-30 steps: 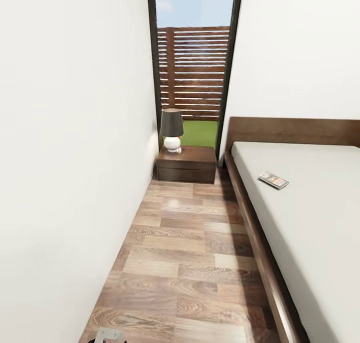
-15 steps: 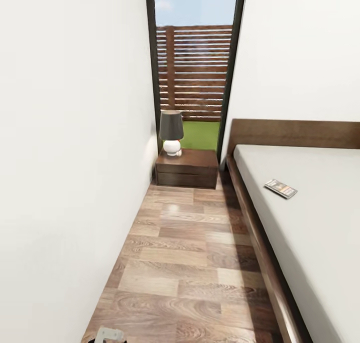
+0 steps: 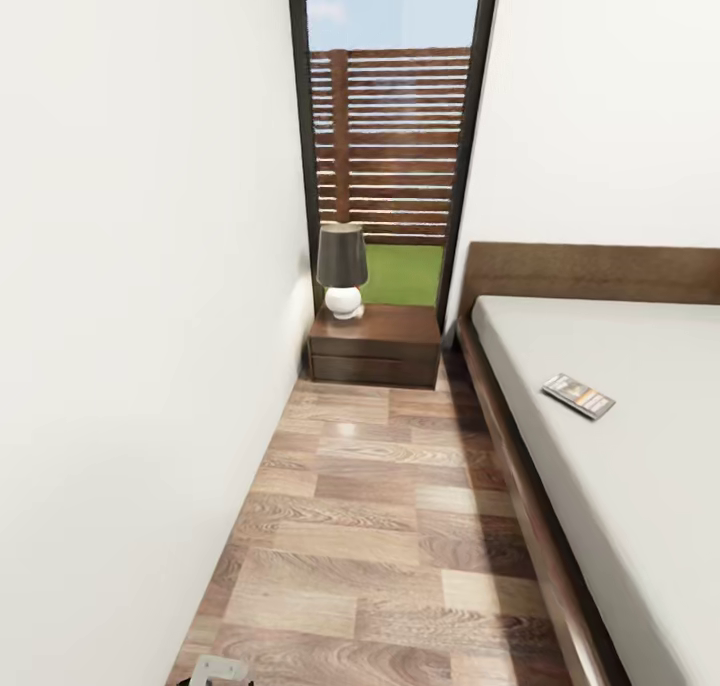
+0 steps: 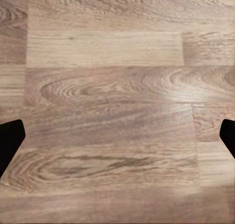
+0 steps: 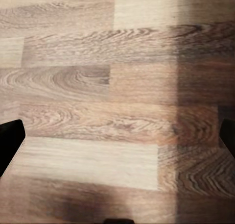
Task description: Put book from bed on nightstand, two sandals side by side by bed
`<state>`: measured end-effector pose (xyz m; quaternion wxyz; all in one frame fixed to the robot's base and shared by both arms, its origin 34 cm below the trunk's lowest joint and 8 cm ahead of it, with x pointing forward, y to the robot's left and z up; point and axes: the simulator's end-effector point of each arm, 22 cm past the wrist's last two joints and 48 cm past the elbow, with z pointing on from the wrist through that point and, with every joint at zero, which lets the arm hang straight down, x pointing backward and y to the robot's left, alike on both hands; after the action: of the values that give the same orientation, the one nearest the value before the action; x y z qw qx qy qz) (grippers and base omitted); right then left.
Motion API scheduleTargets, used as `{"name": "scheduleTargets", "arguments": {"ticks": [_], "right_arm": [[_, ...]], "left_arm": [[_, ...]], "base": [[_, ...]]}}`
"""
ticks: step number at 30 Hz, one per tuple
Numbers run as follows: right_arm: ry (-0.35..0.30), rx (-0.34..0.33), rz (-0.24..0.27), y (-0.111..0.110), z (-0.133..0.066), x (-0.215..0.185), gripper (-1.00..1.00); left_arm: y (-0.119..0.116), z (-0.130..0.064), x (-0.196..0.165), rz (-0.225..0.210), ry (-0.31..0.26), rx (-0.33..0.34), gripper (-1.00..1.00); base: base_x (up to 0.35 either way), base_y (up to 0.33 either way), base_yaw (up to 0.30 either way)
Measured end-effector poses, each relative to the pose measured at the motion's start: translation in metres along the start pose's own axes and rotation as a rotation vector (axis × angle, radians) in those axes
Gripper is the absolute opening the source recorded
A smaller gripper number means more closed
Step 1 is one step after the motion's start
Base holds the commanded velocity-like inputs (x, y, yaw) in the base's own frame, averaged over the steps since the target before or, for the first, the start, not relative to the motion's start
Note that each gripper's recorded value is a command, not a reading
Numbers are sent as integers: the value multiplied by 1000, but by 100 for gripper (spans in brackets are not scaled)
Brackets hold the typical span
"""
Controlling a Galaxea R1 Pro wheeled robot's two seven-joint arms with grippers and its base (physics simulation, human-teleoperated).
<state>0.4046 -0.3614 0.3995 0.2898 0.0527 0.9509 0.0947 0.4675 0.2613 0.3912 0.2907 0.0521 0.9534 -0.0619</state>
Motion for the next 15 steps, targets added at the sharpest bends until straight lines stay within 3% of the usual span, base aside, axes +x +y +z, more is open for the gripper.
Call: {"name": "scheduleTargets", "arguments": {"ticks": [15], "right_arm": [[0, 0, 0, 0, 0, 0, 100]], "left_arm": [[0, 0, 0, 0, 0, 0, 100]], "base": [[287, 0, 0]]}}
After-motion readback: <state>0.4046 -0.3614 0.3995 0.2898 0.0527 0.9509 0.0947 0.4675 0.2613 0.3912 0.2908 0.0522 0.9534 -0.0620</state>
